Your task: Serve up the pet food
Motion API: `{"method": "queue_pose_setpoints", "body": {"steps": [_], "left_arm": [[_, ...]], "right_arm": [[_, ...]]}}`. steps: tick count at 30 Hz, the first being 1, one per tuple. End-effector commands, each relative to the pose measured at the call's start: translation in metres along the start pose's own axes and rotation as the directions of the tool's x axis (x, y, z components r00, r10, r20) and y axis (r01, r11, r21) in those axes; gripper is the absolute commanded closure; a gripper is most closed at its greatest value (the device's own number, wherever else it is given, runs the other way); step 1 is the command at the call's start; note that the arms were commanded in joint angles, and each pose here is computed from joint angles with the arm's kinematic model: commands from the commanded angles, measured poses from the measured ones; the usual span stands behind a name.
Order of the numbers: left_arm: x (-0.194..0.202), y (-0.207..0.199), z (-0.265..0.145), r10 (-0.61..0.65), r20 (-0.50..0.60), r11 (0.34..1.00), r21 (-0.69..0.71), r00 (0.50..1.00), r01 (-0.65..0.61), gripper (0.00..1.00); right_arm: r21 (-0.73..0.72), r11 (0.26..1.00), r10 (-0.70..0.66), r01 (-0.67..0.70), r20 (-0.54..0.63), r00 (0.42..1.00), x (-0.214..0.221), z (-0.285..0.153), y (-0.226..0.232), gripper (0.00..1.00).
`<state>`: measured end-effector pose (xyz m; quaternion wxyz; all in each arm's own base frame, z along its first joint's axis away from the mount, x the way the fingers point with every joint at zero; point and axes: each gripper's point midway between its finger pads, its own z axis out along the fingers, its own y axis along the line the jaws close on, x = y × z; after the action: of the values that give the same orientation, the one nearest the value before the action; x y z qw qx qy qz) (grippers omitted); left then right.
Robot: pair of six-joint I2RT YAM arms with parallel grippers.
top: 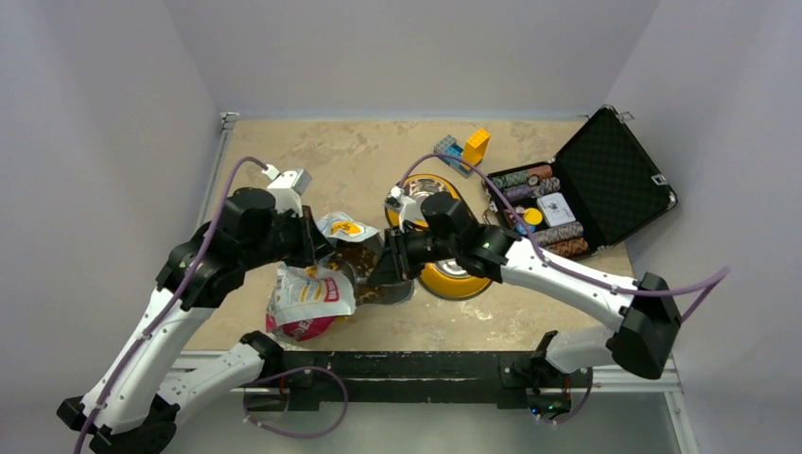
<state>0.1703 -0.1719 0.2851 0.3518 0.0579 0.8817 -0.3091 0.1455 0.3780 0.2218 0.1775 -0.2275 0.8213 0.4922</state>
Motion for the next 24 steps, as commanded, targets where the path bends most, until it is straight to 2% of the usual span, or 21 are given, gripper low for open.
{"method": "queue_pose_setpoints", "body": {"steps": [1, 7, 11, 24], "left_arm": [[-0.031, -0.024, -0.046, 0.089, 0.171, 0.992, 0.072, 0.981, -0.102, 1.0], [-0.04, -0.011, -0.06, 0.126, 0.226, 0.992, -0.016, 0.966, -0.126, 1.0], [-0.043, -0.011, -0.063, 0.126, 0.241, 0.992, -0.02, 0.962, -0.125, 1.0], [-0.037, -0.017, -0.052, 0.103, 0.197, 0.994, 0.024, 0.975, -0.11, 1.0]], "right_arm": [[-0.262, 0.962, -0.047, 0.08, 0.128, 0.991, -0.018, -0.037, 0.06, 1.0], [-0.155, 0.988, 0.036, -0.02, 0.101, 0.994, 0.0, -0.044, 0.032, 1.0], [-0.087, 0.993, 0.089, -0.08, 0.101, 0.991, 0.003, -0.049, 0.02, 1.0], [-0.1, 0.96, 0.27, -0.26, 0.106, 0.957, 0.01, -0.067, 0.014, 1.0]]}}
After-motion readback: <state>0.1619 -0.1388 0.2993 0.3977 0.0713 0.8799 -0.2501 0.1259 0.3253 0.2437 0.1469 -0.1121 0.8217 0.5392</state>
